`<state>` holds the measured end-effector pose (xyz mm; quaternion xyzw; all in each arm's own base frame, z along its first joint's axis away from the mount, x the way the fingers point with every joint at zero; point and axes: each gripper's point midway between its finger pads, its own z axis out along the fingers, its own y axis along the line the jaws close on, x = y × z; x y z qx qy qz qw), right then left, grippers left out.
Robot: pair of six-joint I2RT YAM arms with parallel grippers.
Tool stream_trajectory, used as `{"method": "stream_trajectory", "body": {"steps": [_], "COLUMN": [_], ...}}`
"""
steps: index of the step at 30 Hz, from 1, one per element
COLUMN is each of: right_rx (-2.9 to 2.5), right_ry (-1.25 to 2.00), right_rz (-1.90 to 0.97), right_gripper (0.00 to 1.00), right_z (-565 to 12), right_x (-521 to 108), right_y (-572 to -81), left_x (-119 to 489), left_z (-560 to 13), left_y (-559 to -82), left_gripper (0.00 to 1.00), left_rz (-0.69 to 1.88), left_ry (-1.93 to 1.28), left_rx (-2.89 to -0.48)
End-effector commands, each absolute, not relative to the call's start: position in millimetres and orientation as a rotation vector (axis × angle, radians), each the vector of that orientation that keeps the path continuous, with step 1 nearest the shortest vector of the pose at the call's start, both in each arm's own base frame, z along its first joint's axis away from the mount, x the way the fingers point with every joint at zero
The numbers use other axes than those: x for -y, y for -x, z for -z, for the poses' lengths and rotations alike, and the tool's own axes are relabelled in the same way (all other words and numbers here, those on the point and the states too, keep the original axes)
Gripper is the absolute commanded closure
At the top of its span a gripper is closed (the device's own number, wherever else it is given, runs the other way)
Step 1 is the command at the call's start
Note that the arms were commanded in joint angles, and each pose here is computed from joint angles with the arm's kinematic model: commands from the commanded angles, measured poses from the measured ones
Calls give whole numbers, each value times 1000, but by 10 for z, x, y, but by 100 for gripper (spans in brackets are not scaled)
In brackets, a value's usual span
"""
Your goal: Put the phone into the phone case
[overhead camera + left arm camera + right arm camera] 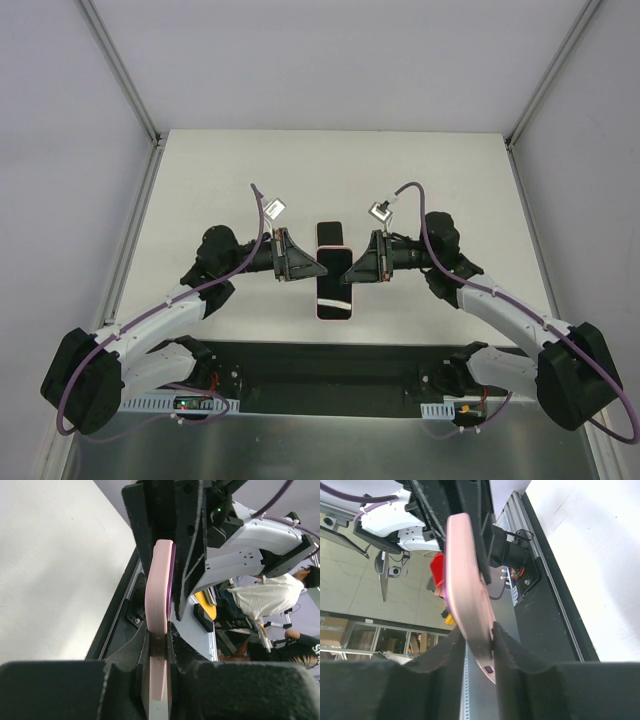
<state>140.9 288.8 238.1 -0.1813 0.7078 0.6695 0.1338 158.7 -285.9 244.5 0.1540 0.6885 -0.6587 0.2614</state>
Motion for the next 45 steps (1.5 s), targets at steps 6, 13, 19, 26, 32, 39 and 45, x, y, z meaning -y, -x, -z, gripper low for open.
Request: {"method": "stream_trajectory", "body": {"steps": [6,13,19,26,32,39,45], "right_rx": [-1984,-1960,-1991,-1999,-2019,-2017,-2026], "right_ry": [659,718,735,751,729,691,609], "right_rz": [-1897,-1910,-1899,-1888,-1861,-1815,-1768], "right_gripper": [91,92,92,89,77,80,91], "right_z": [-2484,-2509,-2426,-2419,-2429,-2506,-2536], "right_x": [-2859,-2809,-2783,-2772,-2780,-2806,-2816], "right_y": [-1343,-1227,-1172,-1143,-1177,-1273,-1388], "left_x": [2851,2861,2870,2887,2879,2858,2814], "left_z": [-2568,-2676,-2645,-2593,-2481,-2474,-2543], "left_y": [-1526,-1593,-1669,-1690,-1711,-1720,-1645], "left_gripper": [77,66,66,85,100,100,49], "left_rz": [1827,1835,1803,1785,1721,1669,1693], "left_ry": [-466,-416,-387,-407,-435,-445,-429], "left_rx": [-1787,-1751,-1761,-1775,-1834,-1868,-1840]}}
